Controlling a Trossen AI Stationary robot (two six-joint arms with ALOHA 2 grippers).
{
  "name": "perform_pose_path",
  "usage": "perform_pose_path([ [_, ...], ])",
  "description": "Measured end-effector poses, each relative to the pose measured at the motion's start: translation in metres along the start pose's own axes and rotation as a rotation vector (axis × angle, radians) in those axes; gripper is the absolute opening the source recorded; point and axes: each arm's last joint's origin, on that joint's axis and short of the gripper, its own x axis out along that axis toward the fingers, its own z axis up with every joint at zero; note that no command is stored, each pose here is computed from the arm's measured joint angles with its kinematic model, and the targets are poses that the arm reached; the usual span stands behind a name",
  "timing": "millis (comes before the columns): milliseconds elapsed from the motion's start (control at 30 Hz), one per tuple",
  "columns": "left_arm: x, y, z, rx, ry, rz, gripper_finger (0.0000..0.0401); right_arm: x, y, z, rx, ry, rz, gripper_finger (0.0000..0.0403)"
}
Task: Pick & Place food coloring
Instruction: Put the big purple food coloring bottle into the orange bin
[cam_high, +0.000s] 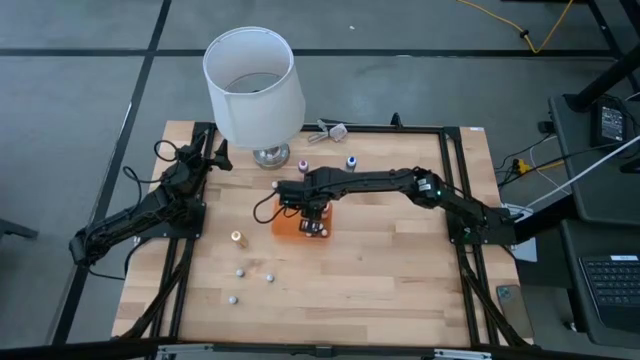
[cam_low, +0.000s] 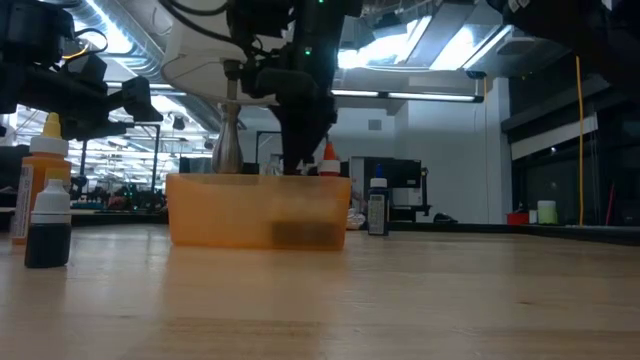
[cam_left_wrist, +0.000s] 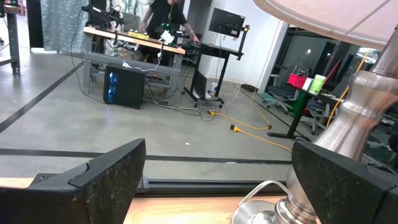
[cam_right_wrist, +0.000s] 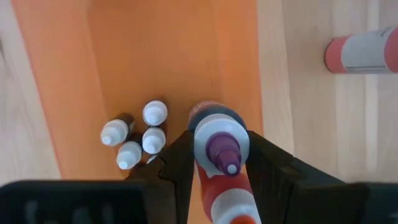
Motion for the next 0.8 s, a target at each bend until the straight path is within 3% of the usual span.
perform_pose_path([
  [467, 0.0, 0.0, 0.0, 0.0, 0.0, 0.0, 0.0391, 0.0, -0.001, 0.0, 0.03, -0.004, -0.032, 0.0133],
  [800, 0.0, 0.0, 0.0, 0.0, 0.0, 0.0, 0.0391, -0.017, -0.004, 0.004, 0.057, -0.03, -0.052, 0.0172],
])
